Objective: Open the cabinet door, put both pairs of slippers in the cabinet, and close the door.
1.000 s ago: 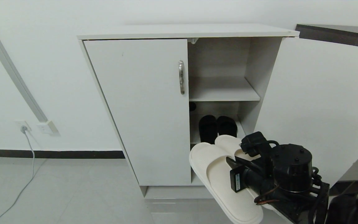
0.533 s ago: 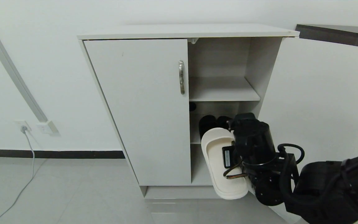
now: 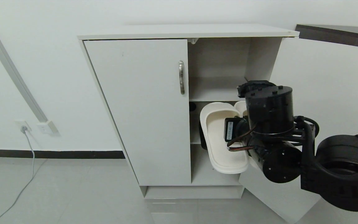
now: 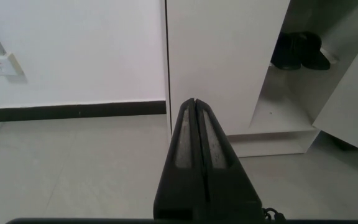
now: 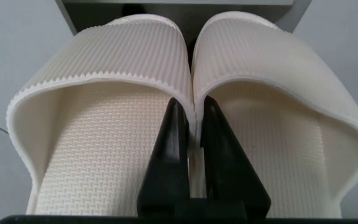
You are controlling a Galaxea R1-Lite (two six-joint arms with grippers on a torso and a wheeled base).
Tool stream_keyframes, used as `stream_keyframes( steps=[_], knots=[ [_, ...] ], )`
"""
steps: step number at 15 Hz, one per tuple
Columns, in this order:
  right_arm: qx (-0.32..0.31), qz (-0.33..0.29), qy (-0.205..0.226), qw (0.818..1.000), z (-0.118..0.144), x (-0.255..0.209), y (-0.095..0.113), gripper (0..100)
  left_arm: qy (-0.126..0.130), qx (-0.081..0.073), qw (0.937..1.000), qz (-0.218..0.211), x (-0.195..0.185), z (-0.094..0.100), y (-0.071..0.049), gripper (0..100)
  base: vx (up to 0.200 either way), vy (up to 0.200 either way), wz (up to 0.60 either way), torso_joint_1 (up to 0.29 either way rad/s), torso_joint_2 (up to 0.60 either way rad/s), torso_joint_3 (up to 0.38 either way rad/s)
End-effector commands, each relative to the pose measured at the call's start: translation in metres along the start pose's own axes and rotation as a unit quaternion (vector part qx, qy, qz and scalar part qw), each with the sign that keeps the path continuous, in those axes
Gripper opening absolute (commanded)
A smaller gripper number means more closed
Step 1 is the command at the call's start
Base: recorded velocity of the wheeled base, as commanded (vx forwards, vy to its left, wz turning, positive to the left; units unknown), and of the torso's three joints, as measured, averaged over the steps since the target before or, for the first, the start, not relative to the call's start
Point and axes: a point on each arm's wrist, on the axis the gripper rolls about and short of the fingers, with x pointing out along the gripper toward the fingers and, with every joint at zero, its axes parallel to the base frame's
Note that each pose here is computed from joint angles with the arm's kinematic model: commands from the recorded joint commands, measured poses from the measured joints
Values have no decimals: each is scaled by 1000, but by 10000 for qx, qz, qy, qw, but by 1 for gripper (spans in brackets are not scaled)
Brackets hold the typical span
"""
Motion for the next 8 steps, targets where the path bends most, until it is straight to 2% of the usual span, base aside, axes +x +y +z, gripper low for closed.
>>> stream_keyframes(
  steps=[1, 8],
  knots=[
    [45, -5, -26, 10000, 3, 3, -3, 0, -3, 1, 10000, 1, 0, 0, 0, 0, 0, 0, 0, 0, 0, 0],
    [66, 58, -127, 9999, 13, 4, -3, 0, -3, 1, 10000, 1, 0, 0, 0, 0, 0, 0, 0, 0, 0, 0]
  ],
)
